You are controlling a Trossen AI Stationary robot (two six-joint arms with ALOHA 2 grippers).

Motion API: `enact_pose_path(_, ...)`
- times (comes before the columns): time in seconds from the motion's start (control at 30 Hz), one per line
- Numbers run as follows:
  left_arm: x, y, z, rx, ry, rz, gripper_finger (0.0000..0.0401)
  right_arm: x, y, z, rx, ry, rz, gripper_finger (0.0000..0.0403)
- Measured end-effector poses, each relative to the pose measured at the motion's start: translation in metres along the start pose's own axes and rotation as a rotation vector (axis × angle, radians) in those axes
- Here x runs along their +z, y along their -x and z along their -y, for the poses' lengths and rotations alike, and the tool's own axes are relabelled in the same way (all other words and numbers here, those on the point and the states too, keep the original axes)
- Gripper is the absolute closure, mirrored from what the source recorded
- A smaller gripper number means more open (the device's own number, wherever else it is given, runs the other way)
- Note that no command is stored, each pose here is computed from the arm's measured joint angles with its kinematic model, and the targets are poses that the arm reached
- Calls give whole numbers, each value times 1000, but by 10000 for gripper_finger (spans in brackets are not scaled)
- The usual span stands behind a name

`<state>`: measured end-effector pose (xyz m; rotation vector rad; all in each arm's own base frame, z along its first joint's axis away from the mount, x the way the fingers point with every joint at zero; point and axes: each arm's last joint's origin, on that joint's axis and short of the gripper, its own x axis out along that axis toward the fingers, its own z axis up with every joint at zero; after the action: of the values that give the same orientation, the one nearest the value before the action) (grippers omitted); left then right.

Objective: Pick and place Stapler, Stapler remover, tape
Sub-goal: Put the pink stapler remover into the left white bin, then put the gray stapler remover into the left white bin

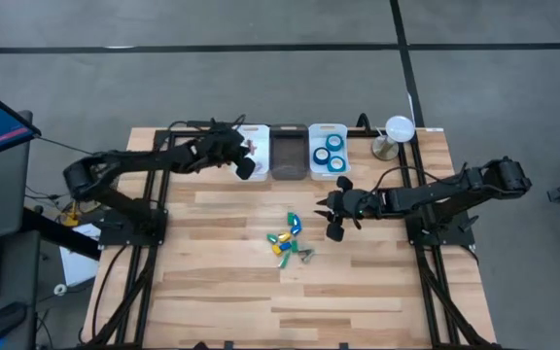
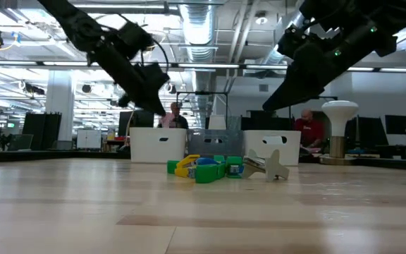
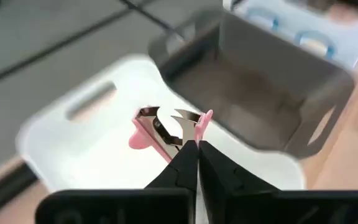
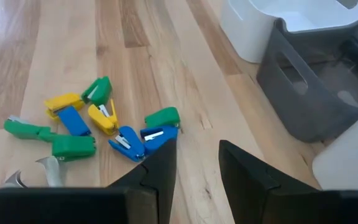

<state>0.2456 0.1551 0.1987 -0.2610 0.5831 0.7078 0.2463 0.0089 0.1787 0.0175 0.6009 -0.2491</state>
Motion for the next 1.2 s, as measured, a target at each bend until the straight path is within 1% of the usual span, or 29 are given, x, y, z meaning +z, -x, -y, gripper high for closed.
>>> enact_pose_path(0.13,-11,-22,2,5,-10,-80,400,0,0,0,1,1,0,290)
enact_pose_path(0.23,-18,-30,2,11,-3,-119,400,0,0,-1,2,2,-1,290)
enact_pose_path(0.47,-22,-31,5,-31,31,-150,400,0,0,-1,2,2,-1,290)
enact_pose_path(0.63,-23,-30,10,-77,25,-163,400,0,0,-1,2,2,-1,290)
enact_pose_path(0.77,-23,-30,11,-81,22,-163,398,0,0,-1,2,2,-1,290)
enact_pose_path(0.83,-23,-30,11,-75,22,-160,392,0,0,-1,2,2,-1,290)
enact_pose_path(0.9,-23,-30,10,-44,20,-152,381,0,0,-1,2,2,-1,290)
enact_pose_path(1.03,-22,-30,9,19,16,-136,350,0,0,-1,2,2,-1,290)
enact_pose_path(1.2,-21,-30,8,28,17,-127,307,0,0,-1,2,2,-1,290)
